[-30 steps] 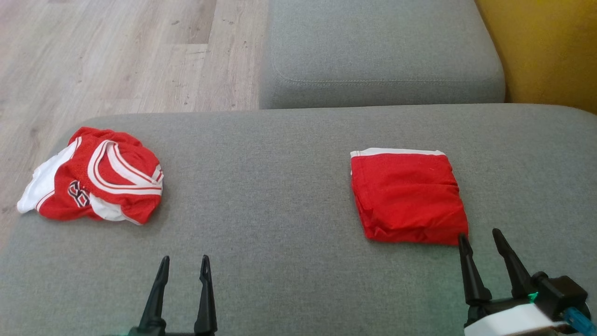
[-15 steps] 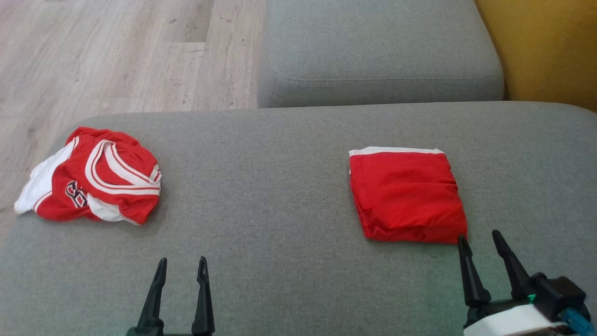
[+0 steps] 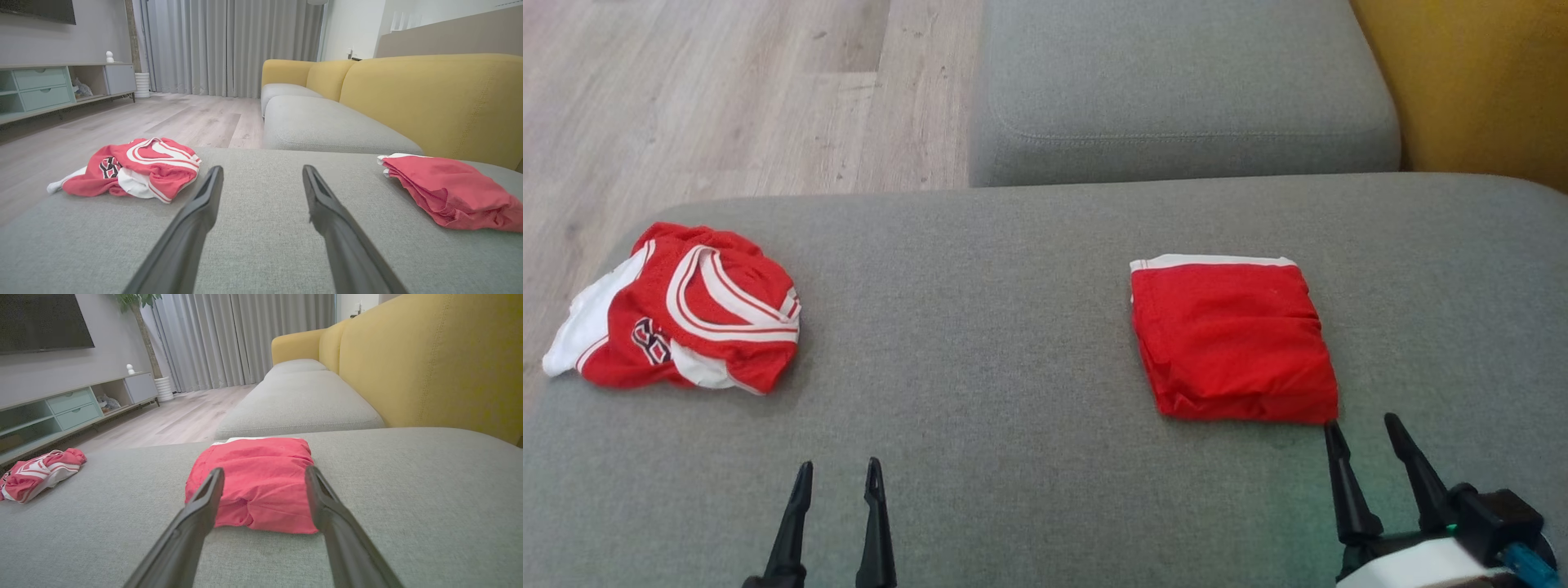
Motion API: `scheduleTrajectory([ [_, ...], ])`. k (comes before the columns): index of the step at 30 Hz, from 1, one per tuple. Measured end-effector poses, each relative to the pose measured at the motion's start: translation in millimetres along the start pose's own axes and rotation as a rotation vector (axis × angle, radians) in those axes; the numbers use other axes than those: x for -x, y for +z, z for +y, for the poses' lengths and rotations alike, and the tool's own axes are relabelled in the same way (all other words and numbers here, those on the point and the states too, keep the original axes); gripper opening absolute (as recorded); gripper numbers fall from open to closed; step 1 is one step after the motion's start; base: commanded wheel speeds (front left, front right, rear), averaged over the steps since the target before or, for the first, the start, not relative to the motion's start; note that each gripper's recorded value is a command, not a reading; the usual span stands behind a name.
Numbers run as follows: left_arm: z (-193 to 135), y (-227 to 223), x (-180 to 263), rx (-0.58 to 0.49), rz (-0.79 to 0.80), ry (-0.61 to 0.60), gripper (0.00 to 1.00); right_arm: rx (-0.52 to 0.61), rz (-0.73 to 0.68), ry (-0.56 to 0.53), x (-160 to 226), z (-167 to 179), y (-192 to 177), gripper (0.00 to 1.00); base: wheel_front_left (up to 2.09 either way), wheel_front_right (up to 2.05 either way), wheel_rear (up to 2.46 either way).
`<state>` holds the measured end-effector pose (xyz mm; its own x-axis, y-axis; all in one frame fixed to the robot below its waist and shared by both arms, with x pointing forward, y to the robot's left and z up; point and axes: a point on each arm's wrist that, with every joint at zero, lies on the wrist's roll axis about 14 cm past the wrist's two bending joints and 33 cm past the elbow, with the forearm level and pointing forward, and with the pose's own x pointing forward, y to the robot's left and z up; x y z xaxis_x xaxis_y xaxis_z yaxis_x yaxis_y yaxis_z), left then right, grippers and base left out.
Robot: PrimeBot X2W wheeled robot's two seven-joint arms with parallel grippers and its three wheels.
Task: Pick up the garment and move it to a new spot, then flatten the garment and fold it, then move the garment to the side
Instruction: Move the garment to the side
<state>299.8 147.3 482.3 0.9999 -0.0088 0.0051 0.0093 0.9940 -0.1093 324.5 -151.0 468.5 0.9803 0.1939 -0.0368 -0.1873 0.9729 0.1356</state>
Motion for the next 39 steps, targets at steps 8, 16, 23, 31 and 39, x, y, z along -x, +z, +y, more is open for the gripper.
scheduleTrajectory([
  [8,0.5,-12.3,-3.1,0.023,0.048,0.013,1.0,-0.007,0.075,-0.044,-17.3,-17.4,-20.6,1.0,0.0,0.0,0.0],
  [16,-15.1,-16.1,-28.4,0.025,0.067,-0.036,1.0,-0.02,0.209,-0.087,-87.7,-53.6,-33.8,1.0,0.0,0.0,0.0],
  [23,-22.5,-28.0,-42.6,0.028,0.105,-0.061,1.0,-0.029,0.418,-0.084,-125.1,-66.8,-64.4,1.0,0.0,0.0,0.0],
  [31,-20.8,-33.8,-56.3,0.023,0.118,-0.055,1.0,-0.071,0.526,-0.034,-129.8,-53.6,-91.4,0.0,0.0,0.0,0.0],
  [39,-39.7,-43.6,-74.2,0.035,0.137,-0.121,1.0,0.025,0.515,-0.117,-121.0,-118.4,-78.4,0.0,0.0,0.0,0.0],
])
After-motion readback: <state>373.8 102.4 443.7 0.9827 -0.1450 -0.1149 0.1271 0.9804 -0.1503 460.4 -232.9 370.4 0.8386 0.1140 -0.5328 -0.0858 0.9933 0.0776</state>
